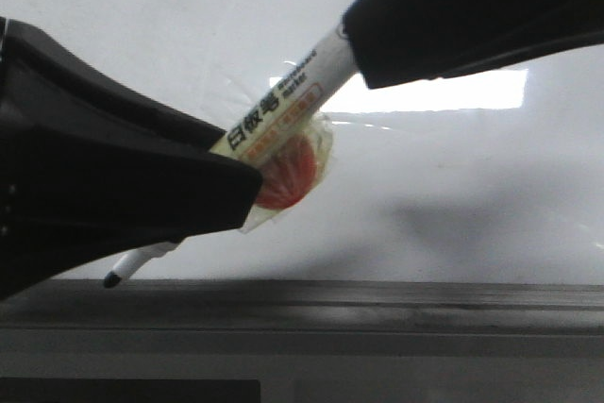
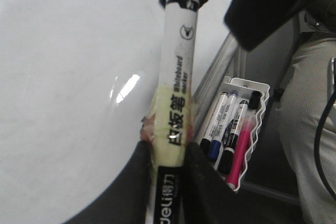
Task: Write number 6 on whiteboard
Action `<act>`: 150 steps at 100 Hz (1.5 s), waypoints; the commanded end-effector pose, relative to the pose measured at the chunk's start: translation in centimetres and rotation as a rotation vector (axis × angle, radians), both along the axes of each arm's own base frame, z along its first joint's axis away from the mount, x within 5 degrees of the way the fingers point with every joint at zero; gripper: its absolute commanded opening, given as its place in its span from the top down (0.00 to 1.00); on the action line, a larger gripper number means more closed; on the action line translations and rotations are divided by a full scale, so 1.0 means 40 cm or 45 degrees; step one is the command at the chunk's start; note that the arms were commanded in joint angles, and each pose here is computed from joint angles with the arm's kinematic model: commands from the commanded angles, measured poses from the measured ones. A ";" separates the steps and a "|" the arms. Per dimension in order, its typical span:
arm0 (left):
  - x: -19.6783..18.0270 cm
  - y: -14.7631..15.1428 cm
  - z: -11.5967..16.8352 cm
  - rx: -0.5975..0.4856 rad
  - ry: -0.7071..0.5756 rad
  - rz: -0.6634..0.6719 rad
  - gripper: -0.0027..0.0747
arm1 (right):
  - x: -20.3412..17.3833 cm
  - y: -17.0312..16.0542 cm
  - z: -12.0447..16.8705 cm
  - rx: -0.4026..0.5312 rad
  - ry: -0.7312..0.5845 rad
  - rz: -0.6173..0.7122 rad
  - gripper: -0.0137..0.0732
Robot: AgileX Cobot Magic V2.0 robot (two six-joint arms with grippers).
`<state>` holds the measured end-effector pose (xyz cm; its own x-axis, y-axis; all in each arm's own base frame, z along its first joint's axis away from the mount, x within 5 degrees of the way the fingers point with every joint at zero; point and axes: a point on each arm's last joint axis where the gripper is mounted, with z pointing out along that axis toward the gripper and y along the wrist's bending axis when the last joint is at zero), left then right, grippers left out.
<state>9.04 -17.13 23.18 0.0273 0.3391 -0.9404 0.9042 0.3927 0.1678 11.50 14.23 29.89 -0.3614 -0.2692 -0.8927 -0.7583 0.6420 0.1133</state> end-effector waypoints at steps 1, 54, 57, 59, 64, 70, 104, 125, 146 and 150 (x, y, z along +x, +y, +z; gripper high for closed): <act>-0.006 -0.010 0.058 -0.158 -0.083 -0.035 0.99 | 0.012 0.024 0.042 0.125 -0.043 -0.009 0.37; -0.006 -0.010 0.057 -0.158 -0.082 -0.035 0.99 | 0.011 0.070 0.049 0.208 -0.061 0.035 0.92; -0.006 -0.010 0.057 -0.158 -0.082 -0.035 0.99 | 0.011 0.071 0.048 0.205 -0.056 0.035 0.92; -0.006 -0.010 0.057 -0.158 -0.082 -0.035 0.99 | 0.011 0.071 0.048 0.205 -0.056 0.035 0.92; -0.006 -0.010 0.057 -0.158 -0.082 -0.035 0.99 | 0.011 0.071 0.047 0.201 -0.053 0.037 0.92; -0.006 -0.010 0.057 -0.155 -0.081 -0.035 0.99 | 0.011 0.071 0.047 0.200 -0.052 0.037 0.92; -0.015 0.012 0.084 -0.248 -0.021 0.004 0.36 | 0.012 0.070 0.046 0.202 -0.039 0.030 0.92; -0.039 0.110 0.141 -0.327 0.013 0.117 0.48 | 0.029 0.057 0.060 0.215 -0.044 -0.022 0.92; -0.060 0.219 0.184 -0.432 -0.079 0.288 0.53 | 0.070 0.032 0.139 0.270 -0.116 -0.121 0.92; -0.063 0.233 0.191 -0.457 -0.101 0.316 0.53 | 0.081 0.025 0.153 0.283 -0.135 -0.151 0.92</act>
